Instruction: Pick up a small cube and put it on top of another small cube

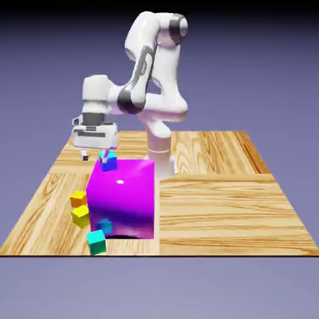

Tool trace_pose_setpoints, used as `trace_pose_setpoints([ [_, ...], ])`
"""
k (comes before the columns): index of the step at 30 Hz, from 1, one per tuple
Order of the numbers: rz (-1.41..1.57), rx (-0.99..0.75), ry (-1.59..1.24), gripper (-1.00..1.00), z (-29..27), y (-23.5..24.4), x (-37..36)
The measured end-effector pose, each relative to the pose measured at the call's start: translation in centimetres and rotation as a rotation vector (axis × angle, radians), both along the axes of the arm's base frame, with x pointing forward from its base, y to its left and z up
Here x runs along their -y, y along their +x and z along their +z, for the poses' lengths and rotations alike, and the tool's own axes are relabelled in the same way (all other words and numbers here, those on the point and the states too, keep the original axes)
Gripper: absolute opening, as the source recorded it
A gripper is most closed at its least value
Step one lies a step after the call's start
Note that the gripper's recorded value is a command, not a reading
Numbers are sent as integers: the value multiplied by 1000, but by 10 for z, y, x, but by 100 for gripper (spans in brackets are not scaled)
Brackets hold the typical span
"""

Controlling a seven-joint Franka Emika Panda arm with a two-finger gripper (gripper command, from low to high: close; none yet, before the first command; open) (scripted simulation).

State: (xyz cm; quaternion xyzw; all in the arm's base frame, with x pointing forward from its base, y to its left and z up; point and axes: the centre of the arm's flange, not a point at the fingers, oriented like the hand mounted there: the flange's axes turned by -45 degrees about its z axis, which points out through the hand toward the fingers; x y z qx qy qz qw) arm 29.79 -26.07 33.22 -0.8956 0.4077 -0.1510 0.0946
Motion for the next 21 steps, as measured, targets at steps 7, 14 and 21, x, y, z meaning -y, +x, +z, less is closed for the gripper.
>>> trace_pose_setpoints([
  [7, -391, -17, 378, 0, -65, -77, 46],
  [14, -755, 54, 742, 0, -120, -122, 49],
  [21, -1101, 214, 1074, 0, -162, -155, 46],
])
